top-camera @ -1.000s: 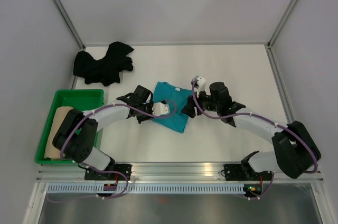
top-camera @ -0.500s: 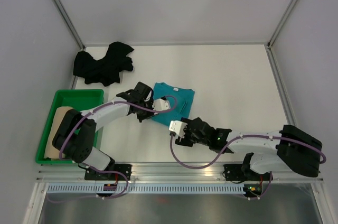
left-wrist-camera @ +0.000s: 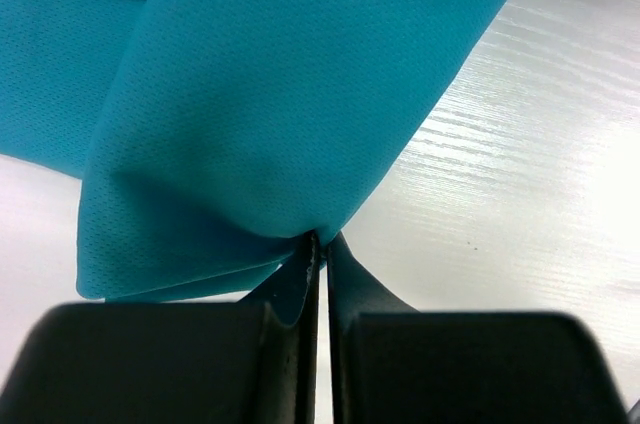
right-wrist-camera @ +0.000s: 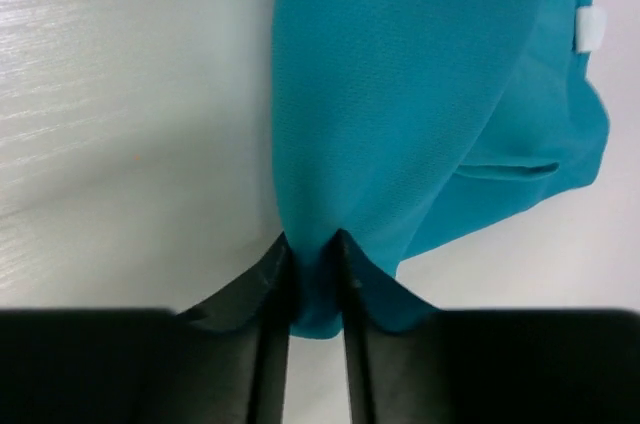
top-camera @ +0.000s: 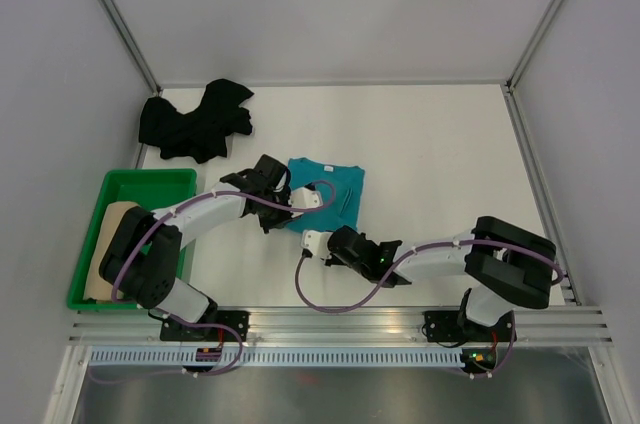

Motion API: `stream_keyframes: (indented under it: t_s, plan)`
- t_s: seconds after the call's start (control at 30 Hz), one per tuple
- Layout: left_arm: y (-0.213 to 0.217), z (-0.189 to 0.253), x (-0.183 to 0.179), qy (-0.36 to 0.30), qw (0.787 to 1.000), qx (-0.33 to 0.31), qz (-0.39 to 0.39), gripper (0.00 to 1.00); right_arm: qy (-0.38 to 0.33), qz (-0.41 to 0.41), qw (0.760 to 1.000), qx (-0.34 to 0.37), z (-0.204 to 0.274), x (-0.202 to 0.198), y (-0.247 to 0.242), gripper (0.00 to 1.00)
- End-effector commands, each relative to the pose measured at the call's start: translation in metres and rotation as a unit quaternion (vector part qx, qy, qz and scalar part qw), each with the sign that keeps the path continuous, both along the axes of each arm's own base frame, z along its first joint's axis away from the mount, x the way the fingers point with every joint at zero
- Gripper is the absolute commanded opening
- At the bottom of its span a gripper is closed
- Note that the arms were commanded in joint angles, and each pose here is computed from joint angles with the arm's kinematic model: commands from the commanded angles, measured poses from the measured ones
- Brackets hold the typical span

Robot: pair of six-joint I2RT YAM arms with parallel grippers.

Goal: Roll the t-shirts
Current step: Roll the tshirt

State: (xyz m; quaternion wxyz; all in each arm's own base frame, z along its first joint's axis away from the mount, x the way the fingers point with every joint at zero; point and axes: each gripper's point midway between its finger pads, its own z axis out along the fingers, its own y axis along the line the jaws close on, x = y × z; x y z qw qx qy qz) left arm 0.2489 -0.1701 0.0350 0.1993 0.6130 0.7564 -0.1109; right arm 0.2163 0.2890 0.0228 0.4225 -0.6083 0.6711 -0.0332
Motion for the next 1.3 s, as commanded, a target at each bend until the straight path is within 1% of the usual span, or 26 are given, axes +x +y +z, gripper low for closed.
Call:
stream_keyframes:
  t_s: [0.0, 0.03, 0.07, 0.1, 0.2, 0.33, 0.37, 0.4, 0.47, 0.5, 0.53, 0.57, 0.6, 0.67, 0.73, 0.8, 0.9, 1.0, 1.13, 1.27]
  plan:
    - [-0.010, 0.021, 0.001, -0.003, 1.000, -0.031, 0.004, 0.02, 0.013, -0.009, 1.000, -0.024, -0.006, -0.001, -0.004, 0.26]
    - [-0.012, 0.024, 0.001, 0.000, 0.999, -0.036, 0.002, 0.02, 0.018, -0.012, 0.999, -0.026, -0.007, -0.002, -0.006, 0.20]
    - [-0.010, 0.024, -0.001, 0.005, 0.999, -0.035, 0.002, 0.02, 0.021, -0.014, 0.999, -0.025, -0.005, -0.004, -0.007, 0.05]
    - [-0.010, 0.025, -0.002, 0.010, 0.999, -0.037, 0.003, 0.02, 0.023, -0.018, 0.999, -0.022, -0.003, -0.004, -0.009, 0.00]
    - [-0.008, 0.031, -0.004, 0.023, 0.999, -0.043, 0.004, 0.02, 0.046, -0.021, 0.999, 0.006, 0.008, -0.010, -0.007, 0.00]
    - [-0.009, 0.041, -0.006, 0.026, 0.998, -0.051, 0.001, 0.02, 0.125, 0.005, 0.990, 0.064, 0.024, -0.027, 0.005, 0.00]
    - [-0.011, 0.043, -0.004, 0.023, 0.998, -0.053, 0.001, 0.04, 0.140, -0.002, 0.987, 0.081, 0.026, -0.028, 0.006, 0.00]
    - [-0.015, 0.047, 0.000, 0.019, 0.998, -0.060, -0.001, 0.07, 0.151, -0.004, 0.984, 0.092, 0.026, -0.028, 0.007, 0.00]
    - [-0.019, 0.048, 0.006, 0.016, 0.998, -0.065, 0.002, 0.21, 0.178, -0.020, 0.976, 0.123, 0.029, -0.020, 0.006, 0.00]
    - [-0.022, 0.050, 0.007, 0.015, 0.997, -0.071, 0.000, 0.37, 0.190, -0.014, 0.971, 0.144, 0.032, -0.018, 0.010, 0.00]
    - [-0.023, 0.050, 0.008, 0.014, 0.997, -0.073, -0.004, 0.41, 0.194, -0.031, 0.968, 0.156, 0.033, -0.007, 0.005, 0.00]
    - [-0.024, 0.051, 0.007, 0.013, 0.997, -0.076, -0.009, 0.45, 0.206, -0.028, 0.964, 0.165, 0.033, -0.007, 0.005, 0.00]
    - [-0.025, 0.051, 0.005, 0.014, 0.997, -0.079, -0.015, 0.52, 0.211, -0.032, 0.962, 0.168, 0.032, -0.005, 0.002, 0.00]
    - [-0.026, 0.053, 0.005, 0.005, 0.996, -0.079, -0.032, 0.59, 0.218, -0.032, 0.959, 0.179, 0.035, -0.001, 0.000, 0.00]
    - [-0.028, 0.057, 0.007, -0.008, 0.996, -0.078, -0.046, 0.62, 0.221, -0.030, 0.956, 0.192, 0.037, 0.001, -0.001, 0.00]
    - [-0.029, 0.057, 0.006, -0.014, 0.995, -0.078, -0.061, 0.70, 0.231, -0.027, 0.951, 0.204, 0.039, 0.002, 0.000, 0.00]
    - [-0.025, 0.043, 0.006, -0.025, 0.994, -0.064, -0.082, 0.72, 0.241, -0.023, 0.945, 0.218, 0.041, 0.002, 0.001, 0.00]
    - [-0.023, 0.031, 0.012, -0.055, 0.992, -0.058, -0.101, 0.72, 0.246, -0.012, 0.941, 0.233, 0.043, 0.000, 0.002, 0.00]
    - [-0.025, 0.021, 0.030, -0.112, 0.984, -0.050, -0.130, 0.73, 0.259, 0.001, 0.937, 0.235, 0.041, -0.003, 0.001, 0.00]
    - [-0.024, 0.011, 0.043, -0.140, 0.981, -0.038, -0.131, 0.72, 0.266, 0.005, 0.935, 0.235, 0.041, -0.003, 0.002, 0.00]
